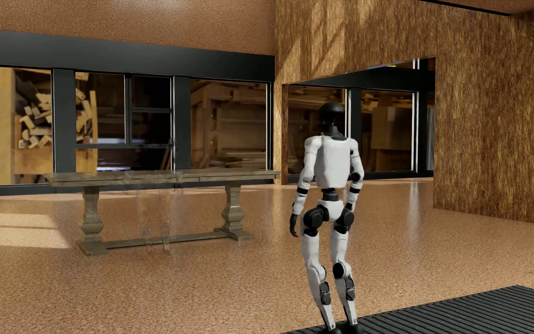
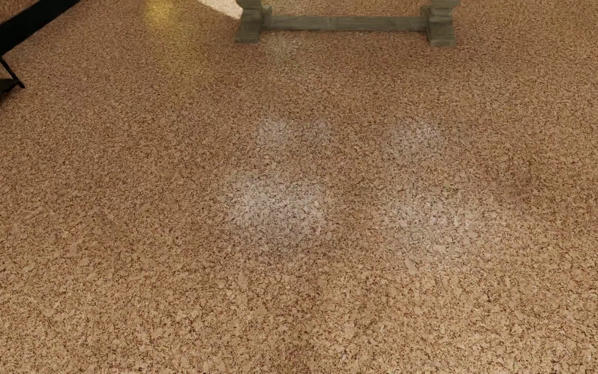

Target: Walk towards the wood table

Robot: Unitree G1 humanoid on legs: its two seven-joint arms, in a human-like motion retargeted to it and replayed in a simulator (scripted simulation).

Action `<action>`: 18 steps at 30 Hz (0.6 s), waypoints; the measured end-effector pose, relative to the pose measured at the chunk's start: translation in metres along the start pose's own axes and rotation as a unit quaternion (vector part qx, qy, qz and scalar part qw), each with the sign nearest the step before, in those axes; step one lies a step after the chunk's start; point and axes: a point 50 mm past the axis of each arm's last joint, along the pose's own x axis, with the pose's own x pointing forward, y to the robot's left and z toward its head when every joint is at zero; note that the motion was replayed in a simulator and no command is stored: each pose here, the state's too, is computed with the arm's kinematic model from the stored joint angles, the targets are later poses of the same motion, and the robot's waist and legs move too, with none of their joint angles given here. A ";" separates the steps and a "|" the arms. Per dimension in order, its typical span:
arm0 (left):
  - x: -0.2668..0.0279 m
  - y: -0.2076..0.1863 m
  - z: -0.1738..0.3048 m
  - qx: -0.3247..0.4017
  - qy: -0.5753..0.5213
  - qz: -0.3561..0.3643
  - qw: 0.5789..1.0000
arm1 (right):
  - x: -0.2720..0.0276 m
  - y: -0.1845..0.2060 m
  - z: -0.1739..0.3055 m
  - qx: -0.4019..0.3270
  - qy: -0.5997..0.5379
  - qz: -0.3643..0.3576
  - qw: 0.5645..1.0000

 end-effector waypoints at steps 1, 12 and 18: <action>0.000 0.000 0.000 0.001 0.000 0.000 1.000 | 0.000 0.000 0.000 0.000 -0.001 0.000 1.000; -0.004 0.000 -0.010 -0.014 0.007 0.004 1.000 | -0.006 0.008 -0.024 -0.002 0.035 0.011 0.999; -0.008 0.003 -0.024 -0.027 0.026 0.012 0.999 | -0.009 0.011 -0.033 -0.010 0.050 0.017 0.999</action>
